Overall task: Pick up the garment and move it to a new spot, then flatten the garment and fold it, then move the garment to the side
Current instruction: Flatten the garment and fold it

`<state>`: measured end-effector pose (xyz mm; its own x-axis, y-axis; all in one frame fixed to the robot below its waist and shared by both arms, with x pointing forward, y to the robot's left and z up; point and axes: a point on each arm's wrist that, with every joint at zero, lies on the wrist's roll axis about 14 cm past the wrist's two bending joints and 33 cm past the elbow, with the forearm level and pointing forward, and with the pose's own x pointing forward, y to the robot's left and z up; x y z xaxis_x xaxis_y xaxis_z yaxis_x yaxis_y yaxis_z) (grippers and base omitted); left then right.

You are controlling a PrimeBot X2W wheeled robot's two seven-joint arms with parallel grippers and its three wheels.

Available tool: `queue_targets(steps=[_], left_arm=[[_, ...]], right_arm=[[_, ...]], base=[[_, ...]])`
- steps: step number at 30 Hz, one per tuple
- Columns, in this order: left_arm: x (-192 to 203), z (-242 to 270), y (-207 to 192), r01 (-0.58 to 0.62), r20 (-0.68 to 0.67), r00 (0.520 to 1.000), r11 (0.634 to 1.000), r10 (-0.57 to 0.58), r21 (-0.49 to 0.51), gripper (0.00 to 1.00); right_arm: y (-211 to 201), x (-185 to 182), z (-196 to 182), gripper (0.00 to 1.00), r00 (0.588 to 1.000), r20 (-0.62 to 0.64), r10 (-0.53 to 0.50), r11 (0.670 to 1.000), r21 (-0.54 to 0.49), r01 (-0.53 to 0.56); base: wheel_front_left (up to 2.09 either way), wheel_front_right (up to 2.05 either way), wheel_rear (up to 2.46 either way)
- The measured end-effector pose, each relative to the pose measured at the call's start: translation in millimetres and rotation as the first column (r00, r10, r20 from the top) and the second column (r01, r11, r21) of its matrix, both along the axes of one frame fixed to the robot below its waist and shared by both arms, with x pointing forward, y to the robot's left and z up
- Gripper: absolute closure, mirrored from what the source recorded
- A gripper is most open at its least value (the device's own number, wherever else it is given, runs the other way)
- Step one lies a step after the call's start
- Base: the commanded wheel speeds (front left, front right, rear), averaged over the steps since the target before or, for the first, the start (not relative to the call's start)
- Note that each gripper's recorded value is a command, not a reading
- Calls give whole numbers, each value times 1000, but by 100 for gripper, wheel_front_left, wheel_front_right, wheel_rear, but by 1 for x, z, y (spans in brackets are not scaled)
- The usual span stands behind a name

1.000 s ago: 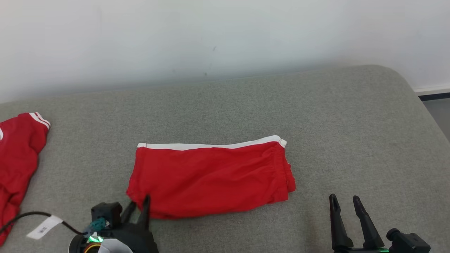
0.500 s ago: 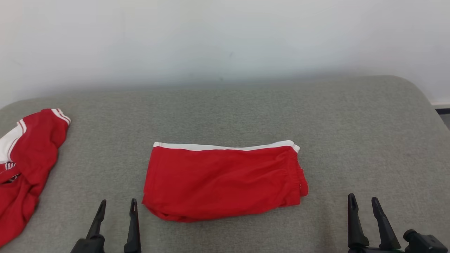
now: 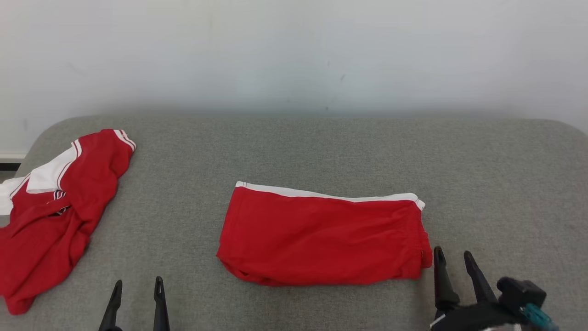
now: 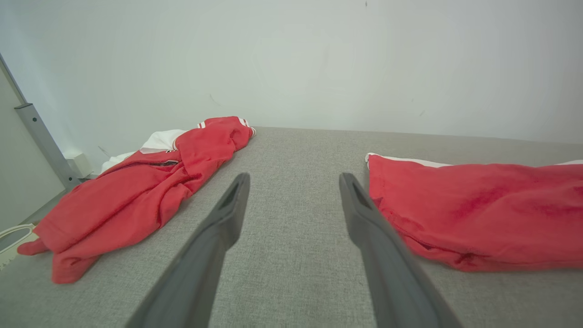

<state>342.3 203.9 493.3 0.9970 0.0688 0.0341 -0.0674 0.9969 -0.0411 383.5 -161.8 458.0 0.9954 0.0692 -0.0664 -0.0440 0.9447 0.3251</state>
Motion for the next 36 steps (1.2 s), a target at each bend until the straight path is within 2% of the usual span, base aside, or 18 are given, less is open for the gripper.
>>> queue_targets(steps=[10,17,25,26,27,28,33,36], left_arm=[[-8,-8,9,-31,-22,999,999,31,-15,0],[-12,-10,18,-55,-26,998,998,54,-17,0],[-13,-12,23,-65,-35,997,998,65,-10,0],[-12,-11,23,-66,-32,997,998,65,-9,0],[-11,-11,23,-66,-29,997,998,65,-8,0],[-11,-11,23,-62,-30,998,998,62,-10,0],[-10,-12,22,-60,-34,998,998,59,-12,0],[-10,-13,19,-48,-33,998,999,48,-15,0]], right_arm=[[21,50,-20,0,991,-120,52,996,-59,-60],[30,49,-58,0,960,-271,62,996,-50,-79],[37,50,-68,0,943,-323,75,995,-34,-91],[39,50,-70,62,941,-330,78,996,-24,-91],[40,50,-70,73,940,-333,79,996,-13,-88],[41,51,-69,100,940,-333,76,997,-1,-81],[38,51,-63,100,946,-315,74,997,-8,-80],[12,46,-65,100,950,-312,31,997,-58,-52]], base=[[0,0,0],[0,0,0],[0,0,0],[0,0,0],[0,0,0],[0,0,0],[0,0,0],[0,0,0]])
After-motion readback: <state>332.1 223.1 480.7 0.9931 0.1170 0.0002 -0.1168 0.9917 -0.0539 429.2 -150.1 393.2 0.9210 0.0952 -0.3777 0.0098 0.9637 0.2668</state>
